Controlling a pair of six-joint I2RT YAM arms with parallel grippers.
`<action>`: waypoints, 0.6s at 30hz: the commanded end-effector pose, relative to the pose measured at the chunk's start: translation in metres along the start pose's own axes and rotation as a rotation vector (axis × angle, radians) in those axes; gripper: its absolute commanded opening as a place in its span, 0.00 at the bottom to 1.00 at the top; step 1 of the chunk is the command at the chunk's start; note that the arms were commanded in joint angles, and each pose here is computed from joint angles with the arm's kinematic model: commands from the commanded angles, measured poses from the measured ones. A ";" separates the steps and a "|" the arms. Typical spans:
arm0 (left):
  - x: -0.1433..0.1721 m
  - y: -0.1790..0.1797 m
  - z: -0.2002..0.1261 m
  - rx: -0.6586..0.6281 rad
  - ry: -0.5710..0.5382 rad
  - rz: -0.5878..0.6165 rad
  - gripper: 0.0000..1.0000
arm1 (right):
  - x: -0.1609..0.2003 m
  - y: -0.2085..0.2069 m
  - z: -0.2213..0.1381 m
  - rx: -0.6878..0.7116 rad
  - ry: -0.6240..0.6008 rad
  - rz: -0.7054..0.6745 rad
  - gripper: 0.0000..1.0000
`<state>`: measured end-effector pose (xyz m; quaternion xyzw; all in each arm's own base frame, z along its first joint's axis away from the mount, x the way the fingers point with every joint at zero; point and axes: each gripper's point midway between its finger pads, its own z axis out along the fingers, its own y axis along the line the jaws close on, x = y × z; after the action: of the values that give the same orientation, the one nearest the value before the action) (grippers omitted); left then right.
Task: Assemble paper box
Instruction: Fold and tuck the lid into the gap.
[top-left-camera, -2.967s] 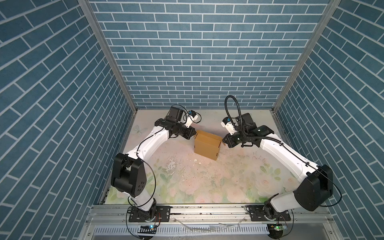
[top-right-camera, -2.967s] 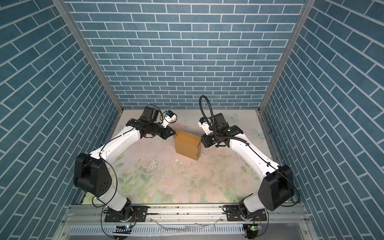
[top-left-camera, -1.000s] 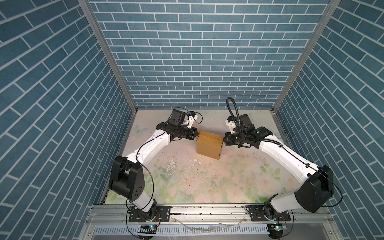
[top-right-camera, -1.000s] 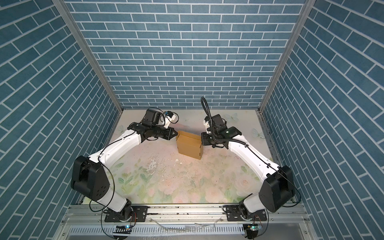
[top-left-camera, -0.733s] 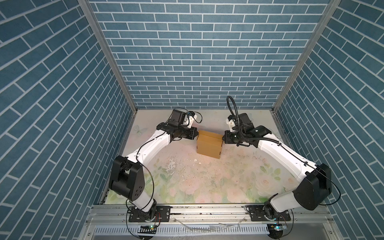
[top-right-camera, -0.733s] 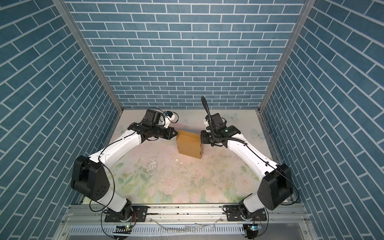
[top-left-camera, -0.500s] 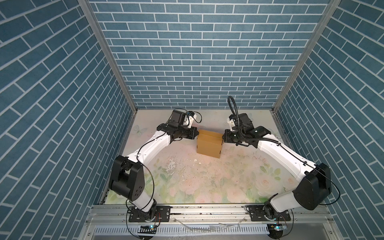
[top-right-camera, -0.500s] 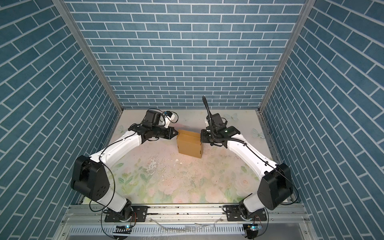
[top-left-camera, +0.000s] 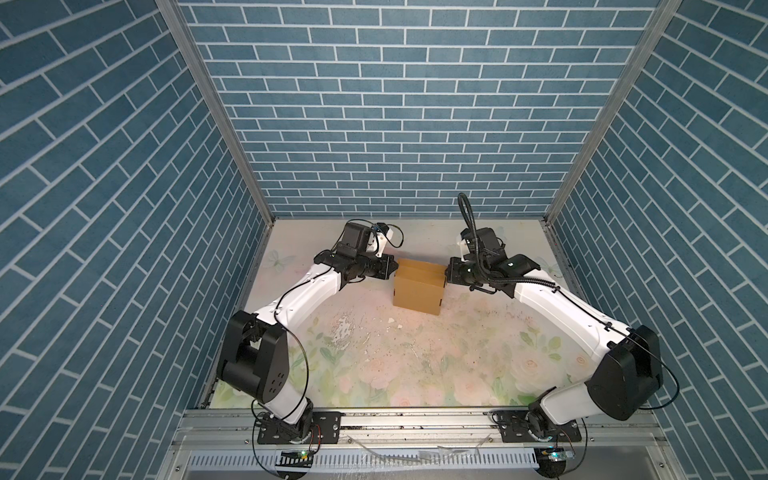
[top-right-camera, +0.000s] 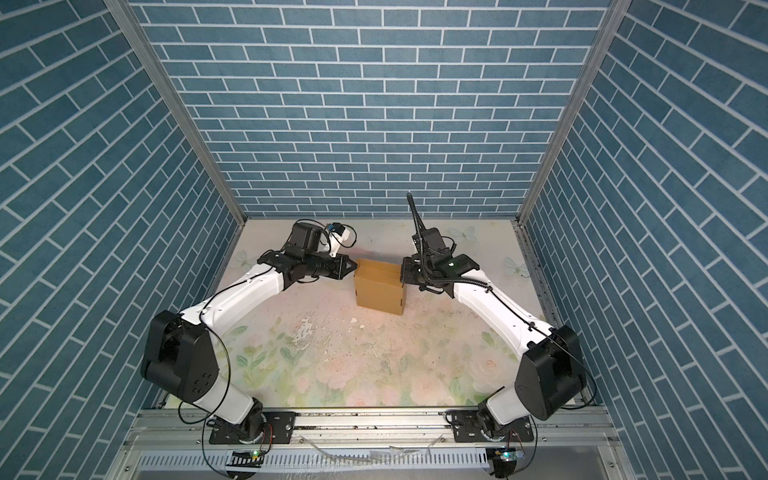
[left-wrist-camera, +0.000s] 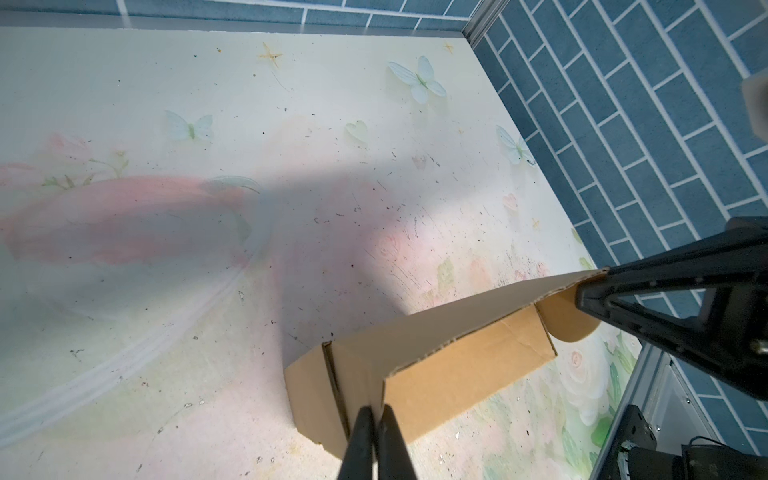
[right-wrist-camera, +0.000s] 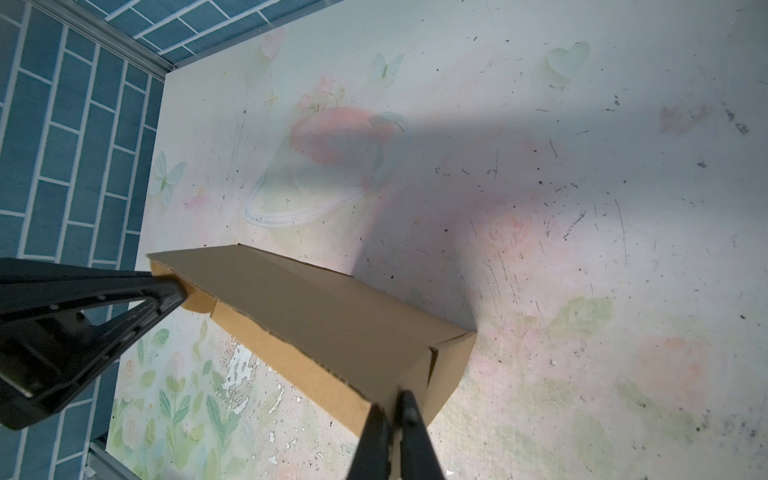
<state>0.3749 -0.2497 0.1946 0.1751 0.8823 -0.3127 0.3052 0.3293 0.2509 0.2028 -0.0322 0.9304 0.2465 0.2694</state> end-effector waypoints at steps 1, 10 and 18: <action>0.027 0.004 0.008 -0.012 0.081 -0.011 0.07 | -0.001 0.009 -0.007 -0.022 -0.014 0.026 0.10; 0.032 0.005 0.011 -0.013 0.086 -0.021 0.07 | -0.006 0.009 -0.004 -0.021 -0.049 0.099 0.09; 0.029 -0.003 0.010 0.008 0.083 -0.031 0.07 | -0.014 0.006 -0.005 -0.015 -0.098 0.166 0.09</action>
<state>0.3753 -0.2523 0.1939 0.1749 0.8796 -0.3156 0.3099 0.3342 0.2492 0.2028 0.0186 0.9274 0.2508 0.2769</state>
